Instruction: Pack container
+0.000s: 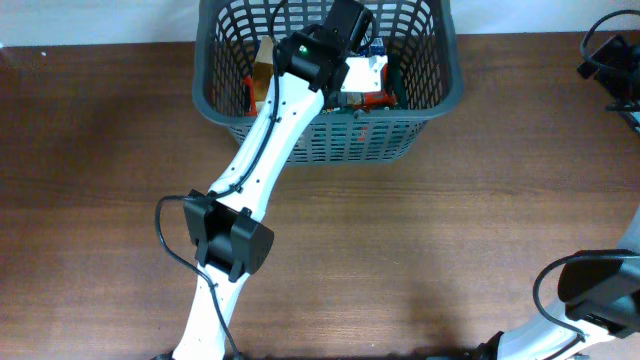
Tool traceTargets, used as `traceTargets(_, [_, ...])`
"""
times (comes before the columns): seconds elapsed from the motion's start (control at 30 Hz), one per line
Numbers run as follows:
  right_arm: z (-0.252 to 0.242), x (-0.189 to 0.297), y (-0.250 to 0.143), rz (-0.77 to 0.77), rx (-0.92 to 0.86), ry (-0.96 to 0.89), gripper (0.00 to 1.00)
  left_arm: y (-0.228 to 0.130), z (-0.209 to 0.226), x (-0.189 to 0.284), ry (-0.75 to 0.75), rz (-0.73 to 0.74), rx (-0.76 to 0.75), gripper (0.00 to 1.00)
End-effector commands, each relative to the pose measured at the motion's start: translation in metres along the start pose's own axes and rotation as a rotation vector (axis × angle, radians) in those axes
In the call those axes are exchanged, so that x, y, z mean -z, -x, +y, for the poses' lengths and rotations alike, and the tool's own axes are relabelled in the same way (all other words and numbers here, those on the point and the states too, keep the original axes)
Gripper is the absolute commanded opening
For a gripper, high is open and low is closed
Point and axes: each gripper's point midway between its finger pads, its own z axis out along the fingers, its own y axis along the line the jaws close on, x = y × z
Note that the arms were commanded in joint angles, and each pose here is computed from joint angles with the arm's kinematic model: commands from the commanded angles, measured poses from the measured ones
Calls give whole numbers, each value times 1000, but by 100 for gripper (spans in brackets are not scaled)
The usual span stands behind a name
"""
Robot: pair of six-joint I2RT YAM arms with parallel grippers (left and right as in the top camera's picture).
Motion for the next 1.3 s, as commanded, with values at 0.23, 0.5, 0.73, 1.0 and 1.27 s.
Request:
traceTargets(0.23, [0,3,-1,-4,-4,4,99,-10,44,54,180,-49,358,99])
traceTargets(0.5, [0,3,-1,-4,-4,4,99,-118,117,243,567,-199,820,99])
traceTargets(0.73, [0,3,-1,-4,-4,4,99,-265,120,327,785,-248,1379,99])
traceTargets(1.0, [0,3,-1,-4,-4,4,99,-364,95,294,731,-92,1613,99])
traceTargets(1.27, [23,12,-11,-9,43,38,99,-390,80,244,627,33,1659,99])
